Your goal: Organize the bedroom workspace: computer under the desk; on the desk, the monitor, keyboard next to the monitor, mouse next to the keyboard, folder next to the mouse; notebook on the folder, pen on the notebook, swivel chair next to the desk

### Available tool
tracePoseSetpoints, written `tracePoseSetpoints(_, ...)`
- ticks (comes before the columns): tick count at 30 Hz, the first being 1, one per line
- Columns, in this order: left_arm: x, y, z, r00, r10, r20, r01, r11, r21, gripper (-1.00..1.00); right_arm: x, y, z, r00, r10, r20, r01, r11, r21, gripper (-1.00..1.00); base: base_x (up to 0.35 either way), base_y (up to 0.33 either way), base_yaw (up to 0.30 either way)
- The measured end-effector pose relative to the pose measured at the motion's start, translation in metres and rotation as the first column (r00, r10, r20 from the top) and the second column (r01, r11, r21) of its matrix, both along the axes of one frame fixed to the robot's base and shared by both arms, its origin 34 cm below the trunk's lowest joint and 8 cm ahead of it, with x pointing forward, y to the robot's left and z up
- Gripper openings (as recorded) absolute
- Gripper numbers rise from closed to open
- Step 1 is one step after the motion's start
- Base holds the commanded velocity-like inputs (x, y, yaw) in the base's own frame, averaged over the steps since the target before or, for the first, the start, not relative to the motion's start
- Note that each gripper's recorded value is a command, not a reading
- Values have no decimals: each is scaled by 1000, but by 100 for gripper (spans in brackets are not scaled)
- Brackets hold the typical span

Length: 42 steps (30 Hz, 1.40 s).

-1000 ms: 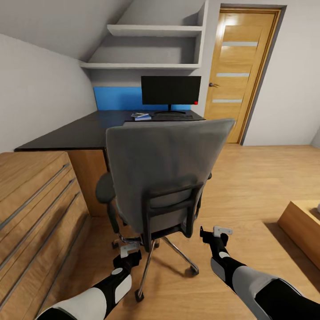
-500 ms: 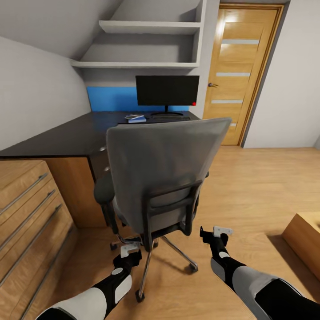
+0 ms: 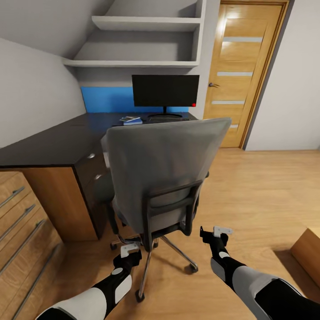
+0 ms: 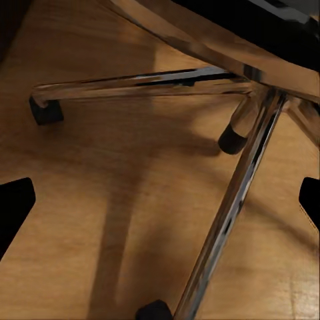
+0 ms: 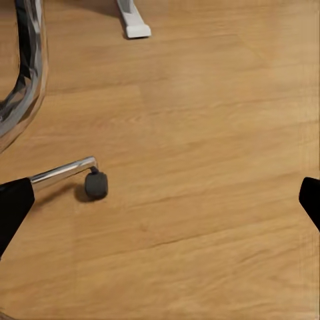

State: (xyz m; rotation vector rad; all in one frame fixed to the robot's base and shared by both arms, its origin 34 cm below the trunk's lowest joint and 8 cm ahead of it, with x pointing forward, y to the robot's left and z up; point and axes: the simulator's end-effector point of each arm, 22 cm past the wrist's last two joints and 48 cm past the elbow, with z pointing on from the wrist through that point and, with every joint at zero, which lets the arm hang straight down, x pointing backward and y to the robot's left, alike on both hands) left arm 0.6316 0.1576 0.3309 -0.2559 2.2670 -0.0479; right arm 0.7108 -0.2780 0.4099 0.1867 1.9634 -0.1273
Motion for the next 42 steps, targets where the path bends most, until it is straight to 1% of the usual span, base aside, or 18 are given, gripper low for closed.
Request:
tracePoseSetpoints(7, 0, 1, 0, 1000, 1, -1, -1, 1000, 1, 100, 0, 1, 0, 1000, 1, 1, -1, 1000, 0, 100, 319, -1, 0)
tracePoseSetpoints(14, 0, 0, 0, 1000, -2, 1, 2, 1000, 1, 100, 1, 6, 1, 1000, 8, 3, -8, 1000, 4, 100, 319, 0, 35)
tracePoseSetpoints(18, 0, 0, 0, 1000, 1, -1, -1, 1000, 0, 100, 1, 16, 1, 1000, 21, 3, -21, 1000, 9, 100, 319, 0, 156)
tracePoseSetpoints(21, 0, 1, 0, 1000, 6, -1, -6, 1000, -3, 100, 0, 15, 0, 1000, -7, 6, 7, 1000, 30, 100, 320, 0, 94)
tracePoseSetpoints(26, -3, 2, -3, 1000, 4, -9, -4, 1000, 2, 100, 0, 19, 0, 1000, 10, 5, -10, 1000, 24, 100, 320, 0, 18)
tracePoseSetpoints(30, -8, 4, -8, 1000, 2, -24, -2, 1000, 8, 100, 1, 23, 1, 999, 34, 4, -34, 999, 8, 100, 320, 0, 2)
tracePoseSetpoints(35, -11, 5, -11, 999, 1, -33, -1, 1000, 14, 100, 1, 23, 1, 999, 33, 4, -33, 999, 8, 100, 320, -45, -16)
tracePoseSetpoints(42, -14, 6, -11, 999, -3, -39, 4, 1000, 20, 100, 2, 23, 5, 999, 32, 11, -32, 999, 8, 100, 320, -78, -131)
